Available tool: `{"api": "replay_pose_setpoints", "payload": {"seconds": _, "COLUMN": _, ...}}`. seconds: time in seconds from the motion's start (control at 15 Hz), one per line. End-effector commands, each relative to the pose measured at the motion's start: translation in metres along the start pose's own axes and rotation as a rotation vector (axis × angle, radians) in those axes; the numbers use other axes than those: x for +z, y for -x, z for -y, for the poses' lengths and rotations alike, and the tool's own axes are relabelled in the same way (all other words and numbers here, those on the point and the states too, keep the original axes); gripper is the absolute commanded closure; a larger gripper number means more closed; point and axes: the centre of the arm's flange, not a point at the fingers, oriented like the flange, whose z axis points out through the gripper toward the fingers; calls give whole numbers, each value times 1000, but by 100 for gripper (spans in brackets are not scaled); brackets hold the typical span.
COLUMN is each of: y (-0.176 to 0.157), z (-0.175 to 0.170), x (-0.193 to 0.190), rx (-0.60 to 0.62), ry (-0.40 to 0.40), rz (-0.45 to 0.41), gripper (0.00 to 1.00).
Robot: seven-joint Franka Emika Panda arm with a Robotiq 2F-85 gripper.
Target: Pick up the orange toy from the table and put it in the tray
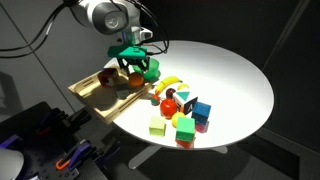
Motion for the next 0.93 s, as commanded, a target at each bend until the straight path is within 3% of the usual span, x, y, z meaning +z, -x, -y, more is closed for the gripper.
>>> {"api": "replay_pose_setpoints", "payload": {"seconds": 0.0, "y": -9, "z": -4, "x": 7, "rx": -13, "ry": 5, "rz": -26, "gripper": 38}}
{"api": "replay_pose_setpoints", "payload": {"seconds": 0.07, "y": -8, "z": -4, "x": 9, "rx": -14, "ry": 8, "rz": -29, "gripper": 7}}
{"api": "replay_pose_setpoints", "payload": {"seconds": 0.27, "y": -2, "z": -3, "x": 9, "rx": -8, "ry": 8, "rz": -21, "gripper": 0}}
{"api": "replay_pose_setpoints", "payload": {"seconds": 0.87, "y": 35, "z": 10, "x": -9, "rx": 59, "ry": -35, "rz": 60, "gripper": 0}}
